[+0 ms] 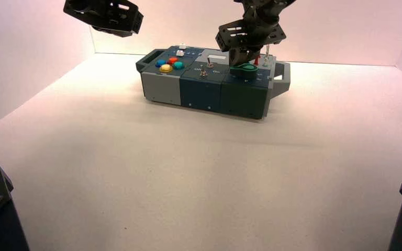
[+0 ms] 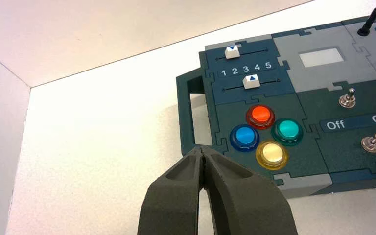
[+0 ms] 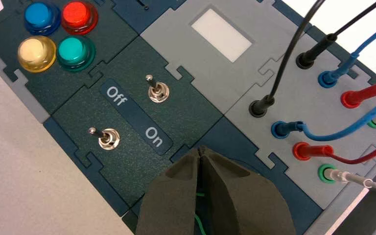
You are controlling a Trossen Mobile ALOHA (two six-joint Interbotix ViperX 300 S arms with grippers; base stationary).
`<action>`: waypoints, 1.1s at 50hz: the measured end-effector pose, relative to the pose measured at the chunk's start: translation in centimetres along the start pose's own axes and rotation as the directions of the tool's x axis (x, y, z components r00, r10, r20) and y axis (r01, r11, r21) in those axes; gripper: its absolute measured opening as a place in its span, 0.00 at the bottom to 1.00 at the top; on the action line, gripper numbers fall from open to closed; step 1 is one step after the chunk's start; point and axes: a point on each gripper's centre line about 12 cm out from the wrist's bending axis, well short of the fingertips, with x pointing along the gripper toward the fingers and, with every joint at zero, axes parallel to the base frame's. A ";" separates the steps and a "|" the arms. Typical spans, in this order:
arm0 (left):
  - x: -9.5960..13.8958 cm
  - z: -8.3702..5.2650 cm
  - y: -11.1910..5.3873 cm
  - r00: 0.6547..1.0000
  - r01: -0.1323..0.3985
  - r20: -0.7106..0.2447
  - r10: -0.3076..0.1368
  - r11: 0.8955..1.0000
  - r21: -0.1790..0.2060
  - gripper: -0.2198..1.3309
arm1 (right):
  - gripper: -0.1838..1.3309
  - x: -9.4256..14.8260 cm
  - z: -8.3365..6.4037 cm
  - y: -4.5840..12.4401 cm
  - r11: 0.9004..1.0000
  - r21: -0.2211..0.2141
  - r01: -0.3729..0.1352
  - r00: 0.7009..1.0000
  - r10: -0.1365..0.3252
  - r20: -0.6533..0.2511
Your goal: Turn the knob to position 5.
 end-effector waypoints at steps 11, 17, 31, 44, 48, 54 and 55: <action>0.0 0.0 0.0 1.000 0.000 0.000 0.000 1.000 0.001 0.04 | 0.03 0.0 0.0 0.1 1.000 -0.001 -0.001 1.000 0.001 -0.003; 0.0 0.1 0.0 1.000 0.000 0.002 0.000 1.000 0.000 0.04 | 0.03 0.0 0.2 0.1 1.000 0.000 -0.001 1.000 0.001 0.003; 0.0 0.0 0.0 1.000 0.000 0.000 0.000 1.000 0.000 0.04 | 0.03 -0.2 0.9 0.1 1.000 -0.003 -0.002 1.000 0.002 0.021; 0.0 0.0 0.0 1.000 0.000 0.000 0.000 1.000 0.001 0.03 | 0.03 -1.6 1.6 0.2 1.000 -0.010 -0.001 0.998 0.001 0.060; 0.0 0.0 0.0 1.000 0.000 0.000 0.000 1.000 0.000 0.04 | 0.03 -2.2 1.7 0.1 1.000 -0.007 0.001 0.997 0.000 0.073; 0.0 0.1 0.0 1.000 0.000 0.002 0.000 1.000 0.001 0.04 | 0.03 -3.1 1.6 0.0 1.000 -0.006 0.004 0.996 -0.003 0.093; 0.0 0.1 0.0 1.000 0.000 0.002 0.000 1.000 0.001 0.04 | 0.03 -3.4 1.6 -0.1 1.000 -0.005 0.005 0.995 -0.004 0.098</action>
